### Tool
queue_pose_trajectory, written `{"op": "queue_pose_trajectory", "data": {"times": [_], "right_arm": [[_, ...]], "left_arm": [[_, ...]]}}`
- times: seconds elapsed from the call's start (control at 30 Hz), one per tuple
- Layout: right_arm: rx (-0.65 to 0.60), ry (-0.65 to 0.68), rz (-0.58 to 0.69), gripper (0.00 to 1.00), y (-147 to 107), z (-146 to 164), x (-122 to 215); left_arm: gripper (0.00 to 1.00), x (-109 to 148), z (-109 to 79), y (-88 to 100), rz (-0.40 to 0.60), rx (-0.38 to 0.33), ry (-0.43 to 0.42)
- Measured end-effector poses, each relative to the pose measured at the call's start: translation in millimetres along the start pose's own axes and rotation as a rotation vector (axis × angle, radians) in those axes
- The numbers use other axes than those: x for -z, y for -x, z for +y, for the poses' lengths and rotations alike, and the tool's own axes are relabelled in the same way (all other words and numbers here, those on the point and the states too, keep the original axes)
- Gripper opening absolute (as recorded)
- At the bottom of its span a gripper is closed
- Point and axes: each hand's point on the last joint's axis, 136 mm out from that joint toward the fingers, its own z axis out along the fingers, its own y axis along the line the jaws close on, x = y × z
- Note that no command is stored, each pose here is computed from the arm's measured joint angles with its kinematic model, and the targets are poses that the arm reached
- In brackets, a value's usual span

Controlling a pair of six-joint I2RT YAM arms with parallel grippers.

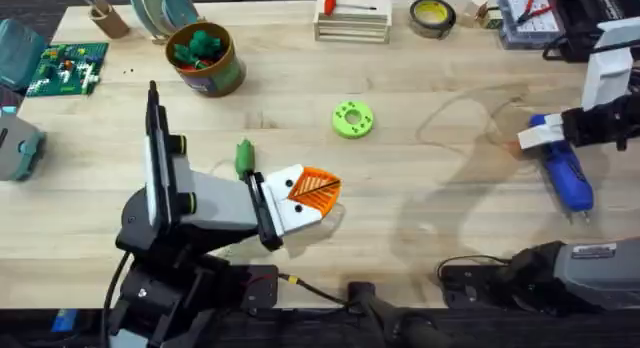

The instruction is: Pick up the gripper from the table and insert it into the empty holder that is missing its gripper. Then pick up a screw, insert it into the mounting hole, and use the screwdriver to tighten it. Finally, clean up the table by picking up the vegetable and placing it into the bucket.

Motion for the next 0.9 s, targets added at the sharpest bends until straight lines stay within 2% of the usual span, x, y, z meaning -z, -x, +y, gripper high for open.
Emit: {"op": "queue_pose_trajectory", "data": {"times": [0.9], "right_arm": [[0.003, -0.01, 0.011, 0.993, -1.2, -1.1, -0.2]], "left_arm": [[0.017, 0.0, 0.0, 0.0, 0.0, 0.0, 0.0]]}}
